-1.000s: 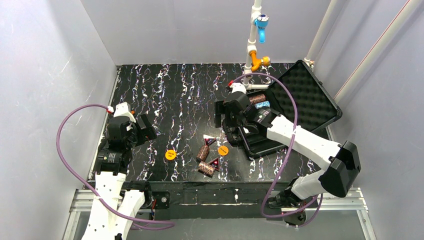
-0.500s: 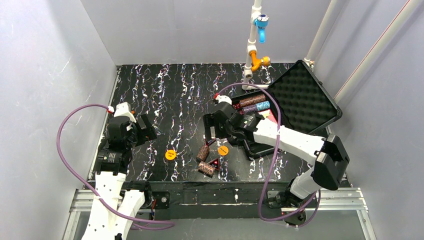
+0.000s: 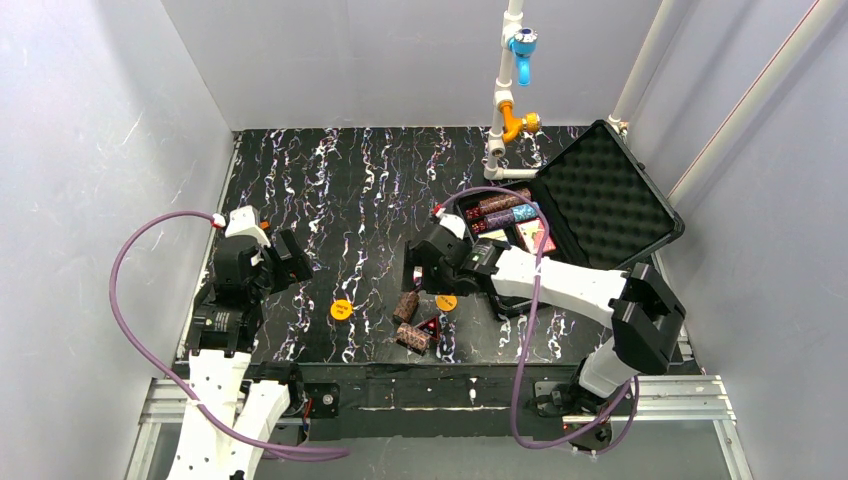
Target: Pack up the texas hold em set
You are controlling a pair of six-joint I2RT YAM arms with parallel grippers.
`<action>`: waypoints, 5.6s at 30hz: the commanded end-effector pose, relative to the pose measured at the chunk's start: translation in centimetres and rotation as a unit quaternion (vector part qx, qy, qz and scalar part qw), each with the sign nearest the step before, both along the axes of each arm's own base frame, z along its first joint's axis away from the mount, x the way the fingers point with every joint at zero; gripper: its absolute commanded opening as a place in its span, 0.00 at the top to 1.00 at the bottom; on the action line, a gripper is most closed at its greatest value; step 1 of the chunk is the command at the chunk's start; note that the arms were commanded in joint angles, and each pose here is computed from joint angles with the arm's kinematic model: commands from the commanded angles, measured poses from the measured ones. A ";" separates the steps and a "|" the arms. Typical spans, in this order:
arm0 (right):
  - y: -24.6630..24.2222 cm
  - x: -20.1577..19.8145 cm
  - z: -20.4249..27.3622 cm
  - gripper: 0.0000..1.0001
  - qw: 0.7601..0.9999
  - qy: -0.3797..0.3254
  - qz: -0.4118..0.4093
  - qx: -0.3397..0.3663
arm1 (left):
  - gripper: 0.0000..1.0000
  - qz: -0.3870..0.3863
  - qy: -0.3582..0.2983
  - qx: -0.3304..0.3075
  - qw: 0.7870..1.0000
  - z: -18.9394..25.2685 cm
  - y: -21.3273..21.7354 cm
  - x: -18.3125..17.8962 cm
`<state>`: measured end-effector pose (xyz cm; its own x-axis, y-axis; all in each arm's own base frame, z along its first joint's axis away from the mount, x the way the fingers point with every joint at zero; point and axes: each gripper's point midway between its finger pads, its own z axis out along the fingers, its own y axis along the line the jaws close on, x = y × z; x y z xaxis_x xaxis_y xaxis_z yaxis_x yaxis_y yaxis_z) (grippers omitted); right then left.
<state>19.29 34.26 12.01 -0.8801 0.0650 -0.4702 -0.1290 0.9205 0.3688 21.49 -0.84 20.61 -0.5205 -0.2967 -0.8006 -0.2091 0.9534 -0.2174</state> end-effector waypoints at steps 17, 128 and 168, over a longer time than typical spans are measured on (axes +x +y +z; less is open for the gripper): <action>2.9 -1.2 -3.6 0.00 0.998 0.030 -0.045 -0.011 | 0.01 0.006 -0.009 0.007 1.000 0.3 0.4 -0.2; 6.4 6.4 5.7 0.99 0.934 -0.263 0.186 -0.154 | 0.01 0.010 0.013 0.010 1.000 -0.6 0.5 0.2; -15.5 8.9 10.4 0.99 0.893 -0.202 -0.396 -0.077 | 0.01 0.003 0.018 0.006 1.000 -0.7 0.2 0.3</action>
<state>26.14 23.12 19.91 -0.4425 0.3041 -0.8436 0.3137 0.9338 0.1721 21.82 -0.68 19.89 -0.5470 -0.2951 -0.7834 -0.2250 0.9532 -0.2019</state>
